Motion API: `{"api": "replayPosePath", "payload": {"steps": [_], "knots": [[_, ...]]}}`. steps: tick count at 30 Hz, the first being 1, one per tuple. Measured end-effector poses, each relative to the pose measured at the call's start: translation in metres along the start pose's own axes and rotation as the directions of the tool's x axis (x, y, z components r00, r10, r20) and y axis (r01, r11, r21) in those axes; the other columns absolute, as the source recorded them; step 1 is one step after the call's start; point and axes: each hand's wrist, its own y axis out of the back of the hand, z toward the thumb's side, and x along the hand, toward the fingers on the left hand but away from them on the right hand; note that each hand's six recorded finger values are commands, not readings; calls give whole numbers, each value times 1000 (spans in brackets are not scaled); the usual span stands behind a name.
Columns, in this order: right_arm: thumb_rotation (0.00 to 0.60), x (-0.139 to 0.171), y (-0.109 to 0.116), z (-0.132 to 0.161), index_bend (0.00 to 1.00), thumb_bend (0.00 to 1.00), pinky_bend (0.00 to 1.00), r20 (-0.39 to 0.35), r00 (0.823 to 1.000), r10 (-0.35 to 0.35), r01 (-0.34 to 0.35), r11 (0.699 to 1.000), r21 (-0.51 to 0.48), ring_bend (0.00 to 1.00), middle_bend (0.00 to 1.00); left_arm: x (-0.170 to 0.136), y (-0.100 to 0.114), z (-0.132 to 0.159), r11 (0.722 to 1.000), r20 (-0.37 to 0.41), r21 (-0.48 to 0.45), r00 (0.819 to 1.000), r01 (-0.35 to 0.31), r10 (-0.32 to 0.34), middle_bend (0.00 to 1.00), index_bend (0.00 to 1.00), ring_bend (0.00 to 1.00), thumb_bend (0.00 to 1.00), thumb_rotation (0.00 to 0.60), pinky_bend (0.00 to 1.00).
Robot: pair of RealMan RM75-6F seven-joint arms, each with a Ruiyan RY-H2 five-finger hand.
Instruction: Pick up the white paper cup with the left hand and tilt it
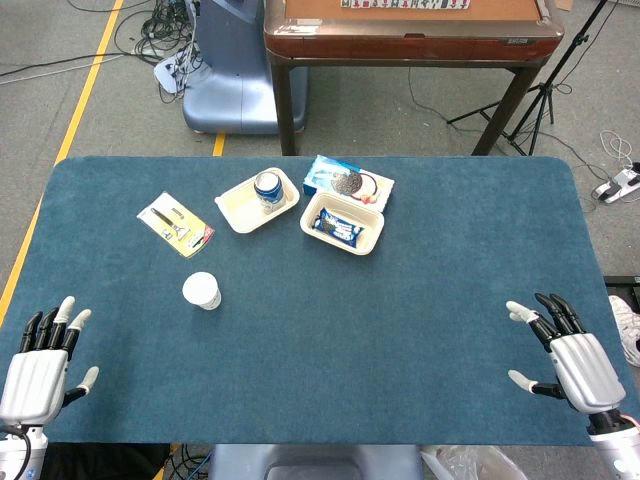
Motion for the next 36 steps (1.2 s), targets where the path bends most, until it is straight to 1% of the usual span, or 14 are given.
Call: {"api": "replayPosePath", "payload": {"steps": [8, 12, 17, 20, 24, 28, 31, 34, 36], "knots": [[600, 1, 6, -1, 176, 111, 0, 2, 1000, -18, 18, 1000, 12, 52, 286, 2, 1, 1, 1000, 10, -16, 1000, 5, -5, 0, 124, 0, 228, 600, 0], [600, 0, 13, 2, 175, 111, 0, -7, 999, -40, 41, 999, 25, 52, 286, 9, 5, 3, 998, 33, -56, 999, 9, -7, 0, 125, 0, 229, 600, 0], [600, -1, 21, 8, 176, 110, 0, -21, 997, -74, 75, 996, 42, 52, 286, 29, 10, 15, 993, 104, -112, 994, 32, -20, 0, 133, 0, 229, 600, 0], [600, -2, 23, 11, 176, 111, 0, -26, 996, -84, 85, 995, 49, 52, 286, 42, 11, 25, 987, 157, -147, 986, 71, -47, 0, 134, 0, 229, 600, 0], [600, -3, 23, 14, 176, 111, 0, -32, 996, -85, 87, 995, 54, 52, 286, 63, 10, 41, 973, 234, -182, 967, 141, -97, 0, 135, 0, 229, 600, 0], [600, -2, 22, 16, 176, 111, 0, -36, 996, -82, 84, 995, 53, 52, 286, 87, 7, 62, 955, 308, -195, 939, 222, -155, 0, 134, 0, 229, 600, 0], [600, -1, 22, 17, 176, 111, 0, -35, 996, -82, 84, 995, 55, 52, 286, 102, 2, 75, 943, 342, -176, 916, 282, -209, 0, 132, 0, 228, 600, 0], [600, 0, 23, 17, 175, 111, 0, -31, 996, -84, 86, 995, 55, 52, 286, 117, -3, 87, 929, 354, -160, 898, 334, -262, 0, 123, 0, 228, 600, 0], [600, 1, 22, 16, 175, 111, 0, -28, 996, -84, 85, 995, 55, 52, 286, 126, -6, 94, 921, 357, -151, 889, 359, -288, 0, 113, 0, 228, 600, 0]]}}
